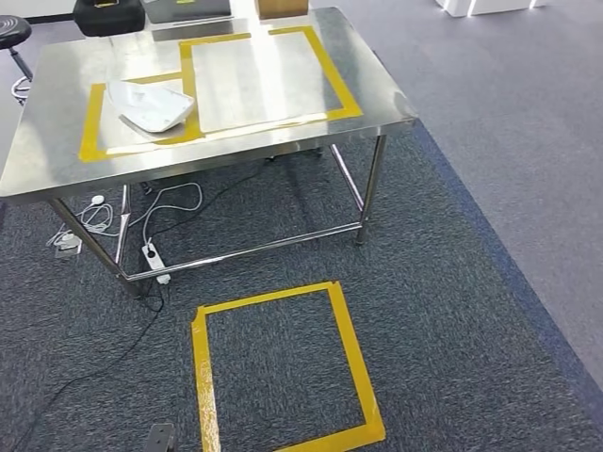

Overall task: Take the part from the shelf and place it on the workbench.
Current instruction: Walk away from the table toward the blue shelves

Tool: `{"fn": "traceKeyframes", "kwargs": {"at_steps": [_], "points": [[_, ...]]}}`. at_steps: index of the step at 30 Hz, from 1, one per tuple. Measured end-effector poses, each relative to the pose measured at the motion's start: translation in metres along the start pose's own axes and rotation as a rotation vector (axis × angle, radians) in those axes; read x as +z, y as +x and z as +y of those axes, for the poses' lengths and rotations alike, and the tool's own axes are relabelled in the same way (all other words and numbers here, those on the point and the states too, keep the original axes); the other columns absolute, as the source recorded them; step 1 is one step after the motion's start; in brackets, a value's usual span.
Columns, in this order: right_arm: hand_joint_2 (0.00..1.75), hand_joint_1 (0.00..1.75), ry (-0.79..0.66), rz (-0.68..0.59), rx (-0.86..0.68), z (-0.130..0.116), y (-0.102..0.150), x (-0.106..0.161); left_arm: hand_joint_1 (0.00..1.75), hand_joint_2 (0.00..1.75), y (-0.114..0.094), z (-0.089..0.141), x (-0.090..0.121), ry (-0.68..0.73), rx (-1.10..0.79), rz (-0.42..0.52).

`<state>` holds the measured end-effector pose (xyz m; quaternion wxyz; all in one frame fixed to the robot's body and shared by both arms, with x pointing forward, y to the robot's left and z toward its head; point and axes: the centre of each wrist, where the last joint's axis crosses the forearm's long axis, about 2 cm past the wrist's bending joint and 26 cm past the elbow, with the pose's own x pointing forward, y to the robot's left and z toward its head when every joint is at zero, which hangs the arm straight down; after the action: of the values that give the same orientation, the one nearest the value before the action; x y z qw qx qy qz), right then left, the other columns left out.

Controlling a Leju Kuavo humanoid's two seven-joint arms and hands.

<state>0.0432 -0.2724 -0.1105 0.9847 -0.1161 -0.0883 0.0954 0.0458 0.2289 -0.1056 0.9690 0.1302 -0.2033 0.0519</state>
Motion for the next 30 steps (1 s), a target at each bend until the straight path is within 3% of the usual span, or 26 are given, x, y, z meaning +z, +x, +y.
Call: {"fn": "traceKeyframes", "kwargs": {"at_steps": [9, 19, 30], "points": [[0.0, 0.0, -0.009, 0.052, -0.093, -0.002, -0.007, 0.0, 0.0, 0.0, 0.004, -0.002, -0.001, -0.038, -0.124, -0.022], [0.0, 0.0, -0.013, 0.083, -0.142, -0.002, -0.015, 0.0, 0.0, 0.0, 0.022, -0.006, -0.005, -0.069, -0.222, -0.076], [0.0, 0.0, -0.006, 0.079, -0.138, -0.001, -0.012, 0.0, 0.0, 0.0, 0.022, -0.004, -0.005, -0.052, -0.18, -0.064]]}}
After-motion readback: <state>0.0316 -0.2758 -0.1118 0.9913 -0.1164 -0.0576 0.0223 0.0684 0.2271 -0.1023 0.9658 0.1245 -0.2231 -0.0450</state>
